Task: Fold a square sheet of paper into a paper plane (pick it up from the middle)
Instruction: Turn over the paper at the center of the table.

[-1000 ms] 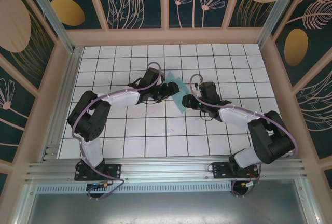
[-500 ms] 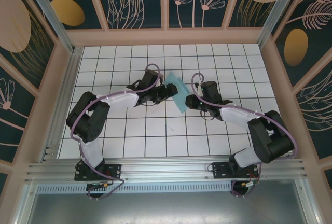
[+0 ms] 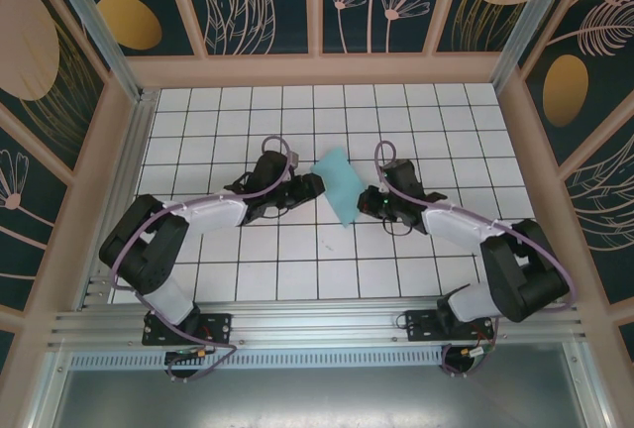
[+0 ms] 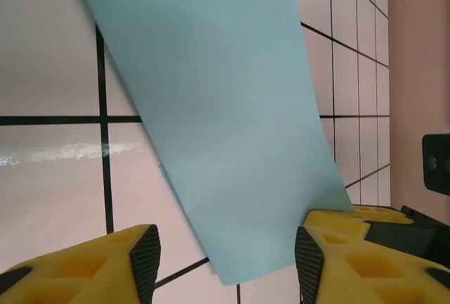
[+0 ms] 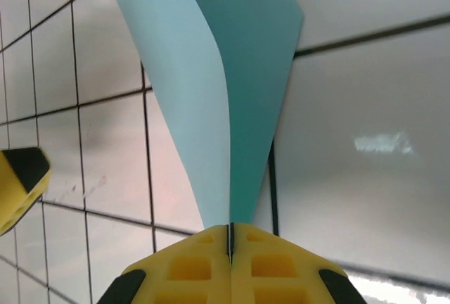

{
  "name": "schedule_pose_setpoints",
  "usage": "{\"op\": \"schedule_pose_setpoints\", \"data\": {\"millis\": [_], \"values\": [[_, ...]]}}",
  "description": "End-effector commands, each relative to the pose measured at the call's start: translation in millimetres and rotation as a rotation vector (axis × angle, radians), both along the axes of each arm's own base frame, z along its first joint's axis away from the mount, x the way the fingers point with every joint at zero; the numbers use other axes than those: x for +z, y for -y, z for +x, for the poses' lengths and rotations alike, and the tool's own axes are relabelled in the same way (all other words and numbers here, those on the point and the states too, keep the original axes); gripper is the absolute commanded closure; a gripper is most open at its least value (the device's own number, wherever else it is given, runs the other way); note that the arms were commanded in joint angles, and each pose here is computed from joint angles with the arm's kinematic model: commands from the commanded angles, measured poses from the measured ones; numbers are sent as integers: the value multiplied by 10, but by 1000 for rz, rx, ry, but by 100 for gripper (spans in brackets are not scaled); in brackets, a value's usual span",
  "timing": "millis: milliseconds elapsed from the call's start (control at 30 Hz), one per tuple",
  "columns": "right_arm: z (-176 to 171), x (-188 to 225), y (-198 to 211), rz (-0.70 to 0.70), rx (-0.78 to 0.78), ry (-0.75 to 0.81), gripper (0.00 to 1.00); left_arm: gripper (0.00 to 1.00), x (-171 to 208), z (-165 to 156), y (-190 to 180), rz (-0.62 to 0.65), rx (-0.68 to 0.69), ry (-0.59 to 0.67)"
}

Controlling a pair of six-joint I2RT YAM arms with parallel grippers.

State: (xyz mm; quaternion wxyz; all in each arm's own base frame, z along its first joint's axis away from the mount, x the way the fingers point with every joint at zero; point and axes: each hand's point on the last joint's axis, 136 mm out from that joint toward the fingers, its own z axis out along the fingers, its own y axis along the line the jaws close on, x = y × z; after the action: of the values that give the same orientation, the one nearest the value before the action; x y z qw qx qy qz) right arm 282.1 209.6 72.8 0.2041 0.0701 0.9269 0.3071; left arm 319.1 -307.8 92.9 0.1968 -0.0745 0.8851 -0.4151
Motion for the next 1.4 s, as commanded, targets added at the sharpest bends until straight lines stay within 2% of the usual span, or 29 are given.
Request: {"op": "schedule_pose_setpoints", "data": {"millis": [0, 200, 333, 800, 1067, 1367], "values": [[-348, -109, 69, -15, -87, -150, 100, 51, 131, -93, 196, -87, -36, 52], [-551, -252, 99, -87, -130, -216, 100, 70, -41, -194, 321, -92, -77, 25], [-505, -282, 81, -109, -129, -212, 100, 75, -393, -215, 232, 7, -50, -54], [-346, -104, -161, -55, -20, -152, 99, 78, -642, -116, 126, 154, -21, -77], [-225, 2, -186, -12, 24, -119, 77, 79, -803, -165, 102, 209, -47, -119], [-218, 19, -146, -22, 63, -133, 81, 80, -829, -158, 95, 226, -51, -122]]}}
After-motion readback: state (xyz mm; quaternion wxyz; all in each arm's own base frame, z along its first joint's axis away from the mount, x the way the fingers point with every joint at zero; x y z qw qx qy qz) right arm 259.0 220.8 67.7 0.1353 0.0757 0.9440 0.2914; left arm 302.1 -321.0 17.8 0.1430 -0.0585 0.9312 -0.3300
